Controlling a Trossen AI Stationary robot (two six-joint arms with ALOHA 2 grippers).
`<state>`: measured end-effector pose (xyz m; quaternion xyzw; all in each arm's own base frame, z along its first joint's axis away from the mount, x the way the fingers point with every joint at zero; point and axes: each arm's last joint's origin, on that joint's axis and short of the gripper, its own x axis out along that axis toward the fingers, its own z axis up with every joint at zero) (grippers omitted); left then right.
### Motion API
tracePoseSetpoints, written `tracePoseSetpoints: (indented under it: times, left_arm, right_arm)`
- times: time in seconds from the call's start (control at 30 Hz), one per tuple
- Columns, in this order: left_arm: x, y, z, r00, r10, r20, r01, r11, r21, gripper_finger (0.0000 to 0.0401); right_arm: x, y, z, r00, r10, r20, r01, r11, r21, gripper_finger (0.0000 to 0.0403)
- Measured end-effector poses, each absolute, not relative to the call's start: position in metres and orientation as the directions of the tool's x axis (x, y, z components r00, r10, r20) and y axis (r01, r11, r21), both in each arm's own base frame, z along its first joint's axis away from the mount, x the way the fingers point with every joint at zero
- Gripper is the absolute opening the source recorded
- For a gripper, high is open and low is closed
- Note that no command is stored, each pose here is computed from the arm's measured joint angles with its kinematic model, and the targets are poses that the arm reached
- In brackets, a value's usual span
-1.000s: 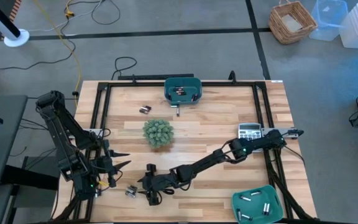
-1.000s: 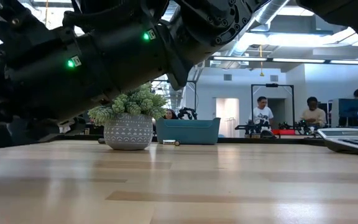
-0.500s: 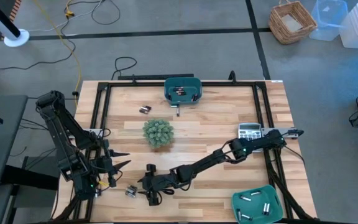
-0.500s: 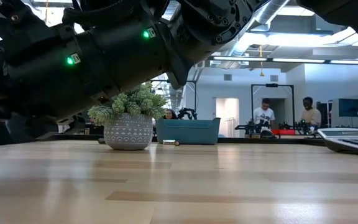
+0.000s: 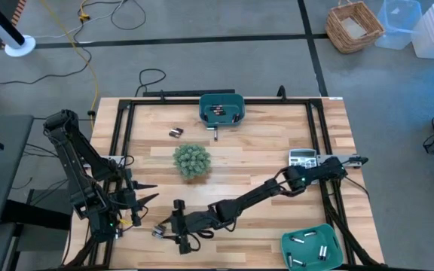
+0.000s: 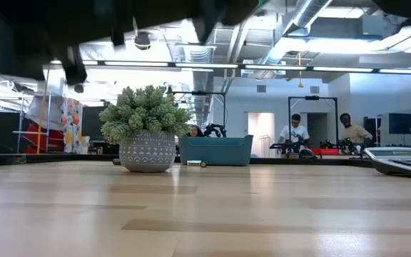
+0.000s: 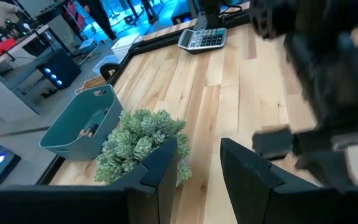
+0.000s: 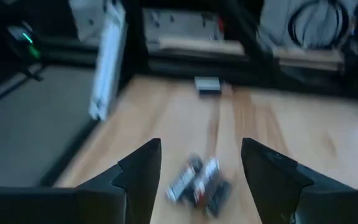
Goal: Sort batteries
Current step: Put the black battery into the blue bin
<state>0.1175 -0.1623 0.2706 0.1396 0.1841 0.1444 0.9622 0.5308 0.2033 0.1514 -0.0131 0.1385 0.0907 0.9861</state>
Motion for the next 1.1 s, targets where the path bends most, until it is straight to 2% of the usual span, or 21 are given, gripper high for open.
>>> tracePoseSetpoints:
  times: [0.3, 0.67, 0.77, 1.1]
  left_arm:
    - [0.118, -0.161, 0.274, 0.900, 0.390, -0.195, -0.305, 0.883, 0.357, 0.0116]
    - [0.118, -0.159, 0.278, 0.894, 0.441, -0.078, -0.385, 0.845, 0.370, 0.0116]
    - [0.118, -0.159, 0.278, 0.894, 0.443, -0.073, -0.388, 0.844, 0.370, 0.0116]
    - [0.118, -0.159, 0.278, 0.895, 0.436, -0.091, -0.379, 0.854, 0.356, 0.0116]
  right_arm:
    - [0.546, 0.173, 0.198, 0.980, 0.160, -0.115, -0.160, 0.987, 0.010, 0.0240]
    - [0.564, 0.172, 0.182, 0.979, 0.186, -0.081, -0.183, 0.982, 0.044, 0.0240]
    - [0.571, 0.173, 0.170, 0.975, 0.201, -0.097, -0.197, 0.979, 0.052, 0.0240]
    - [0.569, 0.184, 0.143, 0.934, 0.225, -0.279, -0.232, 0.973, 0.007, 0.0240]
